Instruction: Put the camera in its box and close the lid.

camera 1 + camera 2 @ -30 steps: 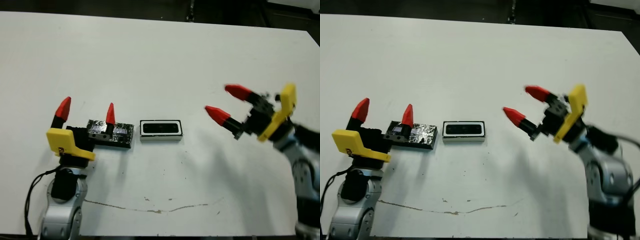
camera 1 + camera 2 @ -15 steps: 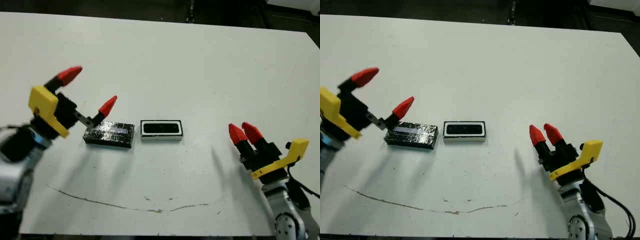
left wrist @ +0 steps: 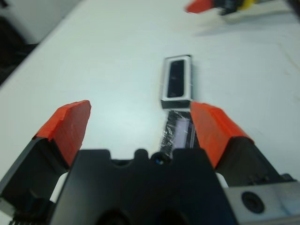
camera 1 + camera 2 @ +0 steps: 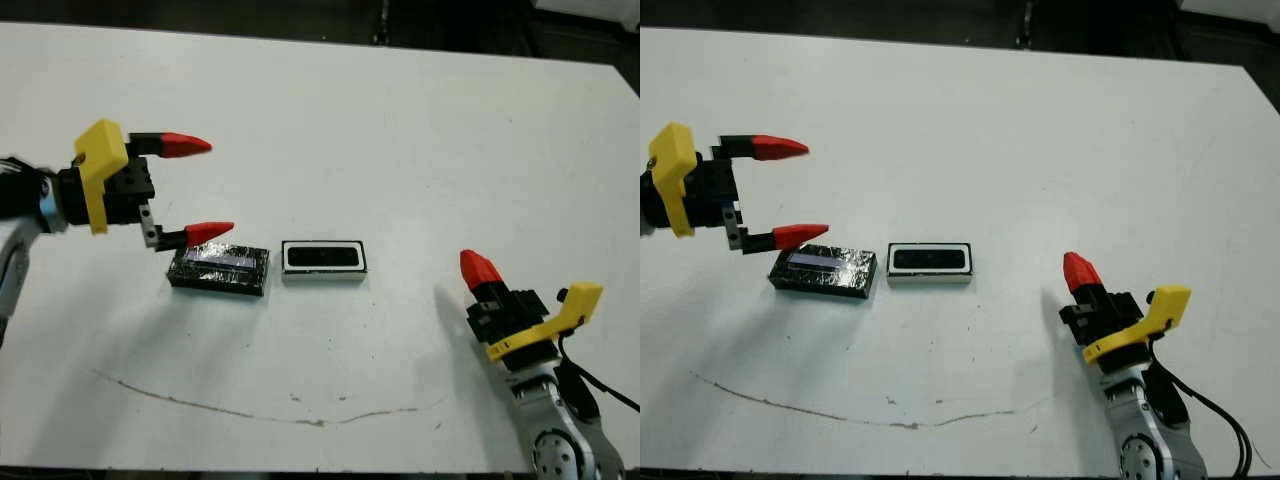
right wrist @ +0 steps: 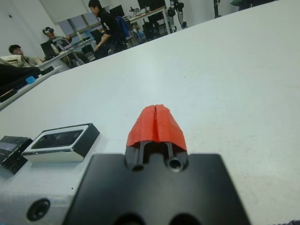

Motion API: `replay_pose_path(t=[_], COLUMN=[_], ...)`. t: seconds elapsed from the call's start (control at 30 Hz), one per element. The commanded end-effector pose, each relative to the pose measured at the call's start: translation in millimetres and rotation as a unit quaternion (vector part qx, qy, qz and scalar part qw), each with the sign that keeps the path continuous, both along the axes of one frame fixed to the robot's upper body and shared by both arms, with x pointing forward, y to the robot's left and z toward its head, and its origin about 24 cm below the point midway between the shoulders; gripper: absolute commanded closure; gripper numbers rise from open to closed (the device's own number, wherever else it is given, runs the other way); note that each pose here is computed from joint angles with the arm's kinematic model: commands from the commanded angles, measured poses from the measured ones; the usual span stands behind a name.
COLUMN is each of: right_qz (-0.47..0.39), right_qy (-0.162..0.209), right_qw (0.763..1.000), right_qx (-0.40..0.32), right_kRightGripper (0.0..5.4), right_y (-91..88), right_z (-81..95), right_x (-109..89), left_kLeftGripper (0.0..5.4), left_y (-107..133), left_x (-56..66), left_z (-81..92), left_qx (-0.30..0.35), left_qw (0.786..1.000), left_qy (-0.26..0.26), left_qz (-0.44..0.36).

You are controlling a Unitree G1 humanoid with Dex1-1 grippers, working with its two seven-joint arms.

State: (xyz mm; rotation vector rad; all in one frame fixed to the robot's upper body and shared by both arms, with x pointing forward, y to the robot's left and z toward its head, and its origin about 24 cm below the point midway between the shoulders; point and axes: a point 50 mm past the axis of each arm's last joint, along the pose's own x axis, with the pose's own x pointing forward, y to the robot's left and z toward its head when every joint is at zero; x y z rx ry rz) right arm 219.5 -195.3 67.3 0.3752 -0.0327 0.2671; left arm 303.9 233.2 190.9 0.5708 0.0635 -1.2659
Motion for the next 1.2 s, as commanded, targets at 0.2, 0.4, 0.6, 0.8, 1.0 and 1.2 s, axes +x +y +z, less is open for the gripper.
replay_pose_path(t=[0.2, 0.4, 0.6, 0.8, 1.0, 1.2], right_qz=[-0.009, -0.009, -0.009, -0.008, -0.015, -0.014], right_qy=[0.015, 0.017, 0.019, 0.018, 0.016, 0.014], right_qw=[1.000, 1.000, 1.000, 1.000, 1.000, 1.000], right_qx=[0.005, 0.004, -0.001, -0.002, -0.018, -0.017], right_kRightGripper=[5.39, 5.39, 5.39, 5.39, 5.39, 5.39], right_y=[-1.4, -0.9, -0.9, -1.8, -3.5, -4.2], right_z=[-1.8, -2.0, -2.6, -2.3, -0.9, -1.0], right_x=[-1.0, -1.3, -1.6, -1.5, -1.8, -2.0], left_kLeftGripper=[0.00, 0.00, 0.00, 0.00, 0.00, 0.00], left_y=[-5, -14, -16, -19, -24, -23], left_x=[11.5, 10.5, 7.4, 7.3, 11.0, 13.5], left_z=[-16.2, -24.7, -32.7, -39.1, -48.1, -52.7], left_qx=[0.013, 0.003, 0.013, 0.023, 0.036, 0.065], left_qw=[0.994, 0.990, 0.988, 0.985, 0.984, 0.982], left_qy=[0.051, 0.068, 0.089, 0.108, 0.122, 0.141], left_qz=[-0.092, -0.121, -0.129, -0.130, -0.127, -0.112])
